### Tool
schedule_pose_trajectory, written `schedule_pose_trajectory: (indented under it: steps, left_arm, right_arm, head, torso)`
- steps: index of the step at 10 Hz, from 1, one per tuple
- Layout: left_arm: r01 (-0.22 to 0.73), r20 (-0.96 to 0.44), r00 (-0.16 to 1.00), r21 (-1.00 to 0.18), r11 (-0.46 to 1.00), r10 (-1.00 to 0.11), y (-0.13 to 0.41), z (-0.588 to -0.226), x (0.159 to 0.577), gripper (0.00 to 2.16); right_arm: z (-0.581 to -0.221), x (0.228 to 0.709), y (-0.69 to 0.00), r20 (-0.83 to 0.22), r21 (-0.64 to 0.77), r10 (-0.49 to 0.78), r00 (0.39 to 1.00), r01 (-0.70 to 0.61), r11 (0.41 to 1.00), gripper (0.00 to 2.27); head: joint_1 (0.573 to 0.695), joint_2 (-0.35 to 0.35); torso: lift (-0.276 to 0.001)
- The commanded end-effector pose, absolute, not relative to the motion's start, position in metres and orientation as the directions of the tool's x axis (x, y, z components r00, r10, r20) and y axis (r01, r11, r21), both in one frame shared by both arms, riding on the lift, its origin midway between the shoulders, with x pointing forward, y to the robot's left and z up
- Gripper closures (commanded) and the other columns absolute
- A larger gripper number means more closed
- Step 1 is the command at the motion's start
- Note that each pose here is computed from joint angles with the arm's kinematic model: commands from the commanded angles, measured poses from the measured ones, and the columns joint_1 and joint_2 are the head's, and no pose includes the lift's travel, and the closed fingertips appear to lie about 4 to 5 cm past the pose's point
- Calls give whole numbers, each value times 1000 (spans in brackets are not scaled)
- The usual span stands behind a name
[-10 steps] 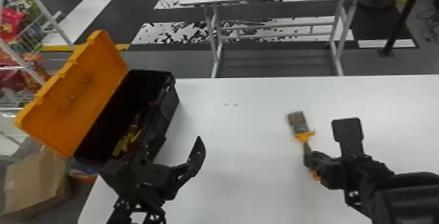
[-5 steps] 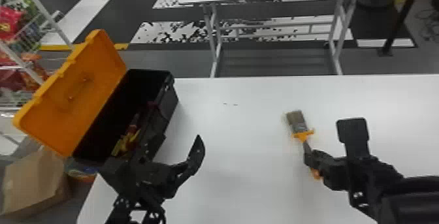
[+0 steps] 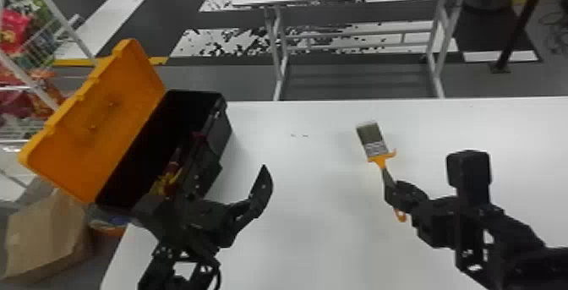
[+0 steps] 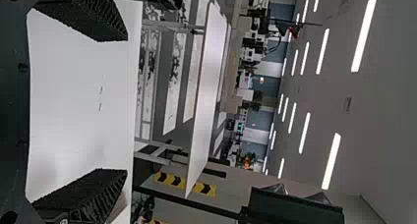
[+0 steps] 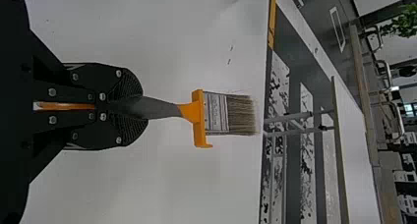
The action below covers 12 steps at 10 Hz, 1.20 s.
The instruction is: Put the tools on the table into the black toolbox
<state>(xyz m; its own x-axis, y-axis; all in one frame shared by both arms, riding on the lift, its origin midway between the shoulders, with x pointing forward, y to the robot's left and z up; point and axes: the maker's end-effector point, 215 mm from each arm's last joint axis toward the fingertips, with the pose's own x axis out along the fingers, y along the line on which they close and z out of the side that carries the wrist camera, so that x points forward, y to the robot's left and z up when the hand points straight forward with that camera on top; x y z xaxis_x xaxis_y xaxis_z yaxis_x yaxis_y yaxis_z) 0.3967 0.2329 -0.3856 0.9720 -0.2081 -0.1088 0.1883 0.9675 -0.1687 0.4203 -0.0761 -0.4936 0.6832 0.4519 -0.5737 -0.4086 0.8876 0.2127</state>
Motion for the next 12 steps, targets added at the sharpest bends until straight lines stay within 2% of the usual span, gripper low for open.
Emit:
schedule_pose_trajectory:
  steps: [1, 3, 9, 12]
  left_arm:
    - [209, -126, 963, -209, 955, -238, 221, -388, 403, 22]
    - [239, -161, 941, -305, 922, -297, 205, -393, 409, 22]
    - [291, -190, 853, -599, 746, -485, 157, -392, 426, 22]
    - [296, -176, 827, -671, 680, -534, 140, -395, 431, 22]
  right_arm:
    - [-479, 412, -71, -533, 222, 481, 696, -433, 874, 2246]
    - [-460, 399, -61, -465, 241, 543, 699, -490, 838, 2246]
    - [-430, 363, -38, -364, 299, 645, 672, -571, 764, 2246]
    - [-415, 355, -24, -332, 324, 682, 652, -600, 731, 2246]
  head:
    - [695, 215]
    - [695, 209]
    - [695, 182]
    - [695, 172]
  torso:
    - [-75]
    - [-75]
    - [-75]
    - [-75]
